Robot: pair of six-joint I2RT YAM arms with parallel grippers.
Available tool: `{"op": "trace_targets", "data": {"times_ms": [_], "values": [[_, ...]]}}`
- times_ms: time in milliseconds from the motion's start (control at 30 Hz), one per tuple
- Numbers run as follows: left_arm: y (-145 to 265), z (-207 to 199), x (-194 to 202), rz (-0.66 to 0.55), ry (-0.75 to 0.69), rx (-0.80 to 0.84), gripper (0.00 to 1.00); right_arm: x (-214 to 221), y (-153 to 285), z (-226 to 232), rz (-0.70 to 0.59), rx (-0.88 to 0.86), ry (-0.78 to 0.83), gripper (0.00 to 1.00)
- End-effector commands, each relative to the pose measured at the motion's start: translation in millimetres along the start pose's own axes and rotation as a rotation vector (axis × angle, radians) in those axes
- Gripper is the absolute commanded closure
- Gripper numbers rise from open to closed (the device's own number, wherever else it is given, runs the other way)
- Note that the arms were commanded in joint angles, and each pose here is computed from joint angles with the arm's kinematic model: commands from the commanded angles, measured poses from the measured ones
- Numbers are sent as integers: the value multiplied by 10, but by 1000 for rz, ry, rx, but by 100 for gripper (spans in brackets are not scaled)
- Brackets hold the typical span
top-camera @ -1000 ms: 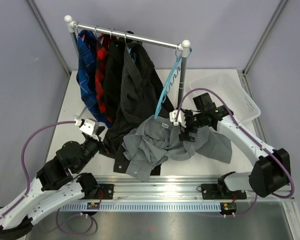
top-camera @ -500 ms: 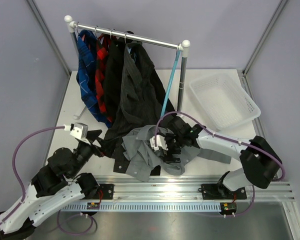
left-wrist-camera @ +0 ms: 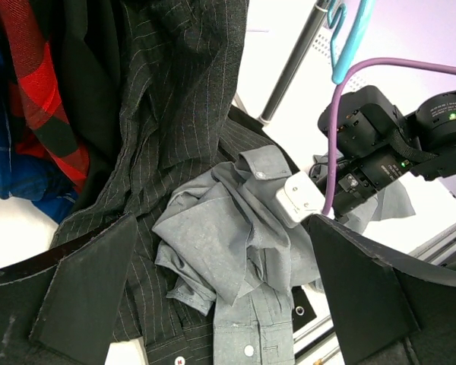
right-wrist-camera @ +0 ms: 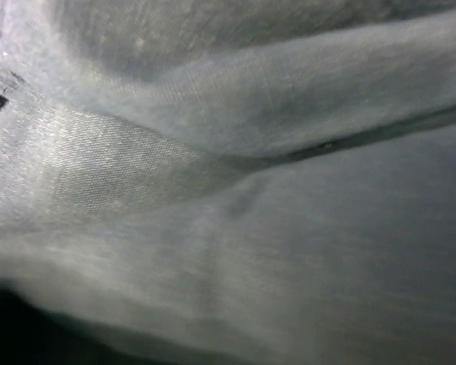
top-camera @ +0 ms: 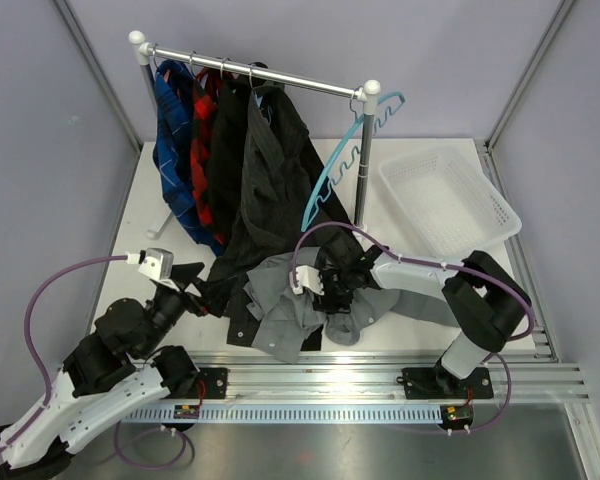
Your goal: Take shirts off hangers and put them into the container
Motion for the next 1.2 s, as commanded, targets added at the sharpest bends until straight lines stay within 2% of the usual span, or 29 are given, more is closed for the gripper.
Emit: {"op": "trace_targets", "data": {"times_ms": [0,33,167,333,400,633,767,833,1033,1067,1133,1167], "values": [[2,3,-50,-29,33,-6,1,19,98,61,33,-12,15,37],[6,4,-55,-31,32,-5,1,23,139,74,38,-8,20,52],[4,3,-73,-36,30,-6,1,-21,402,147,30,5,50,78],[-4,-2,-119,-42,15,-7,1,-89,728,324,10,-14,41,85],[-12,-9,-140,-42,9,-7,1,-152,885,344,-11,10,34,100],[-16,-40,-195,-41,3,2,1,-327,1375,396,-82,67,-51,100],[8,-32,-217,-44,1,1,1,-353,1979,280,-187,139,-192,100],[22,-29,-248,-54,3,1,1,-503,2371,175,-264,205,-204,100],[16,-46,-317,-68,-12,5,1,-717,3449,-198,-365,559,-287,100],[2,-54,-311,-60,-19,6,1,-839,3719,-294,-418,645,-313,100],[19,-62,-340,-62,-20,11,1,-848,4081,-452,-444,807,-386,100],[21,-63,-346,-63,-19,12,1,-980,4383,-522,-497,893,-370,100]]}}
Point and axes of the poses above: each gripper's point midway between its finger pads, its own y axis back along the fingers, its own z axis along the line the jaws close on, x = y × z, the point moved 1 cm from there along y, back along the fingers, and after that the axes turned 4 degrees about -y, right-handed, at the moved point
